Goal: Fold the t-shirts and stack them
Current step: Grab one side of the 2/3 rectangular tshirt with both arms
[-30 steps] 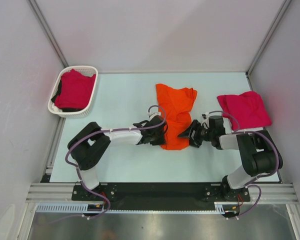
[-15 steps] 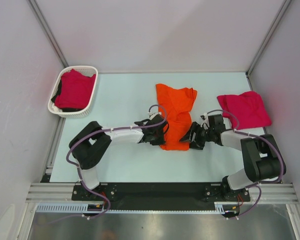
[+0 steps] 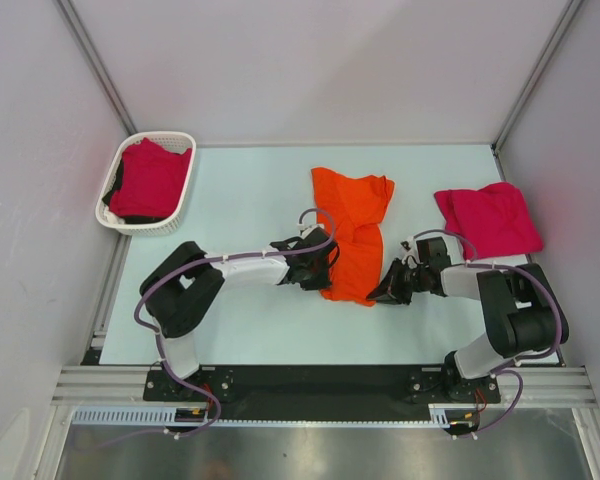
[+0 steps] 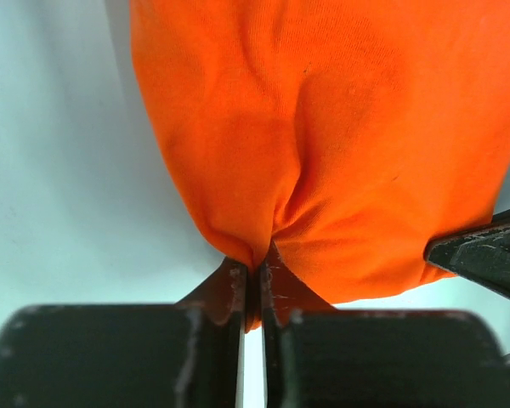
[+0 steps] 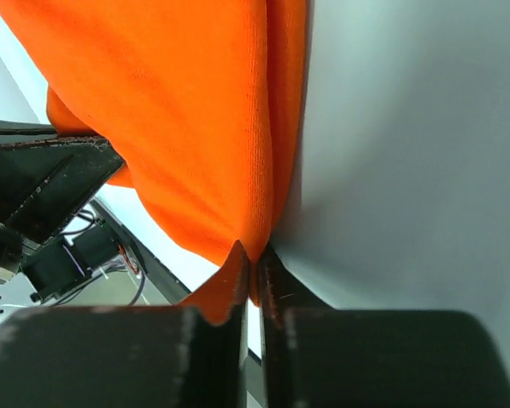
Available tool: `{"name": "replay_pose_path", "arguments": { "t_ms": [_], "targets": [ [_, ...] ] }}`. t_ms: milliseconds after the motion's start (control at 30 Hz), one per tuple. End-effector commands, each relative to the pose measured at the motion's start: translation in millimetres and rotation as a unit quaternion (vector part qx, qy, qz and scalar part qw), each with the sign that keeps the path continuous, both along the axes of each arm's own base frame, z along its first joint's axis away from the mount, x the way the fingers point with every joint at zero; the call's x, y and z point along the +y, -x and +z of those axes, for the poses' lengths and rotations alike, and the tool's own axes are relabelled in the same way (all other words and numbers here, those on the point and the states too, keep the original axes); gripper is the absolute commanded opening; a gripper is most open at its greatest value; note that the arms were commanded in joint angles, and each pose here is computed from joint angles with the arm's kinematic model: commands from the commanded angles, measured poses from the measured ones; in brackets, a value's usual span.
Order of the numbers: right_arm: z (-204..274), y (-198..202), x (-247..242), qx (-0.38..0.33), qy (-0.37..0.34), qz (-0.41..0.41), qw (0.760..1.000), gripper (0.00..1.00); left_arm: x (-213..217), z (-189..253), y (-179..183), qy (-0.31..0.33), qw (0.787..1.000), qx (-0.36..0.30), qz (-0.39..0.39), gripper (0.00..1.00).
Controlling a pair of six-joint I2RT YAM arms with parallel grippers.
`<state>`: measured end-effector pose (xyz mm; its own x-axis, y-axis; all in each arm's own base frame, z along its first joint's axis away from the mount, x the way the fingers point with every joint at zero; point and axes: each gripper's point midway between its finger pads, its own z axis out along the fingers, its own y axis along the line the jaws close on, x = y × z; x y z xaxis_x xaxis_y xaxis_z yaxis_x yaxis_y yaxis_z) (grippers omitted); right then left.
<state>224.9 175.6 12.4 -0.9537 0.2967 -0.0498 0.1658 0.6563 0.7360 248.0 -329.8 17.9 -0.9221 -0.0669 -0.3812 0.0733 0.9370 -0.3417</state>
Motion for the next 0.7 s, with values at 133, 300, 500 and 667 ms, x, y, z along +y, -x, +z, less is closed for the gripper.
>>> {"name": "replay_pose_path", "arguments": {
  "t_ms": [133, 300, 500, 667],
  "targets": [
    [-21.9, 28.5, -29.5, 0.032, 0.102, 0.008, 0.994, 0.0, 17.1, 11.4, 4.5, -0.035, 0.999, -0.011, -0.003, 0.0],
    [25.1, 4.6, -31.1, -0.054, 0.109, 0.001, 0.993, 0.0, 26.1, 39.1, -10.4, -0.058, 0.997, -0.056, 0.003, 0.0],
    [59.5, -30.9, -37.9, -0.162, 0.127, -0.024, 0.978, 0.0, 22.3, 62.4, -30.9, -0.068, 0.992, -0.102, 0.001, 0.0],
    [68.5, -62.8, -34.8, -0.21, 0.123, -0.041, 0.969, 0.0, 10.4, 69.9, -48.6, -0.069, 0.991, -0.115, -0.004, 0.0]
  ]
}}
